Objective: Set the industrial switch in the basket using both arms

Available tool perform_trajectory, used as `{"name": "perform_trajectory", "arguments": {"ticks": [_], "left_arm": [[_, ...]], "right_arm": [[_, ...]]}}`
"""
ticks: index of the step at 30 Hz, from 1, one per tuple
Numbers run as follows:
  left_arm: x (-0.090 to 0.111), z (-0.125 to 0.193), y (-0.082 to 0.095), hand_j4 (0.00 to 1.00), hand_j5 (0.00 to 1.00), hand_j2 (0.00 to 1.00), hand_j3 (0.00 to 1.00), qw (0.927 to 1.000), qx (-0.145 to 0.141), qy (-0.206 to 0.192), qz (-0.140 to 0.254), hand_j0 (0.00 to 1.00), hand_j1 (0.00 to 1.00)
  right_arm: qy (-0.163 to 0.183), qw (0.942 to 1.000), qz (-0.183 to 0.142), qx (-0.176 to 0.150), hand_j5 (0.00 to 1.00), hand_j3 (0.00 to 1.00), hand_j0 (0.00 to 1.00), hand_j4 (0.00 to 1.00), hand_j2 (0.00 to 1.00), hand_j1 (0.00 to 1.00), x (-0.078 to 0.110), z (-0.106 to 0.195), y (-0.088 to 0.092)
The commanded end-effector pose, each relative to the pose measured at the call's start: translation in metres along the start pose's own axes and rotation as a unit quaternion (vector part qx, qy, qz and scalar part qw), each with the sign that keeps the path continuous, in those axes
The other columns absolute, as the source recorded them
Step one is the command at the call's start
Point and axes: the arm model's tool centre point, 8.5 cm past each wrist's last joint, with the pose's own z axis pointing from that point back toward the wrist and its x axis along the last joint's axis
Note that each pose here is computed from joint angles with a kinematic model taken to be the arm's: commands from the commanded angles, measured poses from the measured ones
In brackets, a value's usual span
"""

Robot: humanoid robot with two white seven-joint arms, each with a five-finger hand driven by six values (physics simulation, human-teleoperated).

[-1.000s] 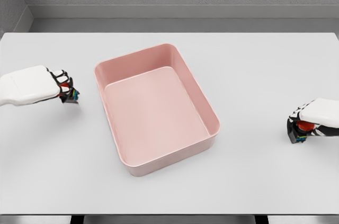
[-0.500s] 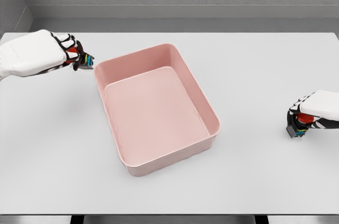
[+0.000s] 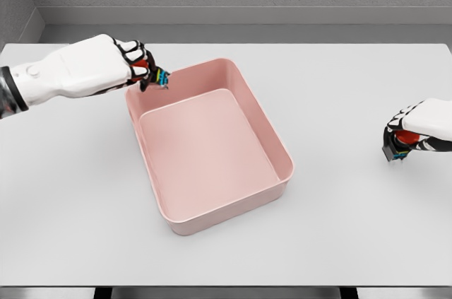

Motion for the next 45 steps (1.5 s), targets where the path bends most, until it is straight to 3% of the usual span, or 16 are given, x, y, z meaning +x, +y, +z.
{"name": "perform_trajectory", "arguments": {"ticks": [1,9,14,17,18,19,20,27,34,38,45], "left_arm": [[0.013,-0.015,-0.01,0.17,0.17,0.17,0.17,0.9996,-0.003,-0.024,0.015,0.17,0.17],[0.041,-0.049,-0.022,0.18,0.18,0.18,0.18,0.997,-0.022,-0.074,0.006,0.18,0.18],[0.05,-0.059,-0.025,0.22,0.22,0.22,0.22,0.9956,-0.027,-0.09,0.001,0.22,0.22],[0.052,-0.064,-0.022,0.5,0.5,0.5,0.5,0.9955,-0.015,-0.093,0.004,0.5,0.5],[0.054,-0.065,-0.022,0.66,0.66,0.66,0.66,0.9954,-0.012,-0.095,0.005,0.66,0.66],[0.056,-0.069,-0.021,0.9,0.9,0.9,0.9,0.9951,-0.006,-0.098,0.008,0.9,0.9],[0.056,-0.069,-0.021,1.0,1.0,1.0,1.0,0.9951,-0.005,-0.099,0.009,1.0,1.0],[0.053,-0.065,-0.018,1.0,1.0,1.0,1.0,0.9951,-0.002,-0.098,0.015,1.0,1.0],[0.008,0.008,-0.012,1.0,1.0,1.0,1.0,0.9972,-0.052,-0.043,0.032,1.0,1.0],[-0.003,0.035,-0.014,1.0,1.0,1.0,1.0,0.9958,-0.079,-0.023,0.039,1.0,1.0],[-0.019,0.079,-0.033,1.0,1.0,1.0,1.0,0.9909,-0.113,0.029,0.067,1.0,1.0]], "right_arm": [[-0.001,1.0,-0.002,0.0,0.52,0.52,0.52,0.52,0.52,0.52,0.0,0.0,0.0],[-0.004,0.9997,0.01,-0.02,0.52,0.52,0.52,0.52,0.52,0.52,0.002,-0.001,-0.015],[-0.009,0.9986,0.022,-0.046,0.53,0.53,0.53,0.53,0.53,0.53,0.004,-0.003,-0.034],[-0.014,0.9984,0.025,-0.049,0.54,0.54,0.54,0.54,0.54,0.54,0.006,-0.003,-0.035],[-0.014,0.9984,0.025,-0.049,0.54,0.54,0.54,0.54,0.54,0.54,0.006,-0.003,-0.035],[-0.013,0.9983,0.027,-0.051,0.54,0.54,0.54,0.54,0.54,0.54,0.005,-0.003,-0.037],[-0.013,0.9981,0.028,-0.053,0.54,0.54,0.54,0.54,0.54,0.54,0.006,-0.003,-0.039],[-0.035,0.9964,0.039,-0.067,0.54,0.54,0.54,0.54,0.54,0.54,0.015,-0.017,-0.053],[-0.059,0.9942,0.044,-0.078,0.54,0.54,0.54,0.54,0.54,0.54,0.028,-0.035,-0.065],[-0.069,0.9925,0.052,-0.086,0.54,0.54,0.54,0.54,0.54,0.54,0.034,-0.041,-0.075],[-0.094,0.9882,0.066,-0.101,0.54,0.54,0.54,0.54,0.54,0.54,0.048,-0.055,-0.092]]}}
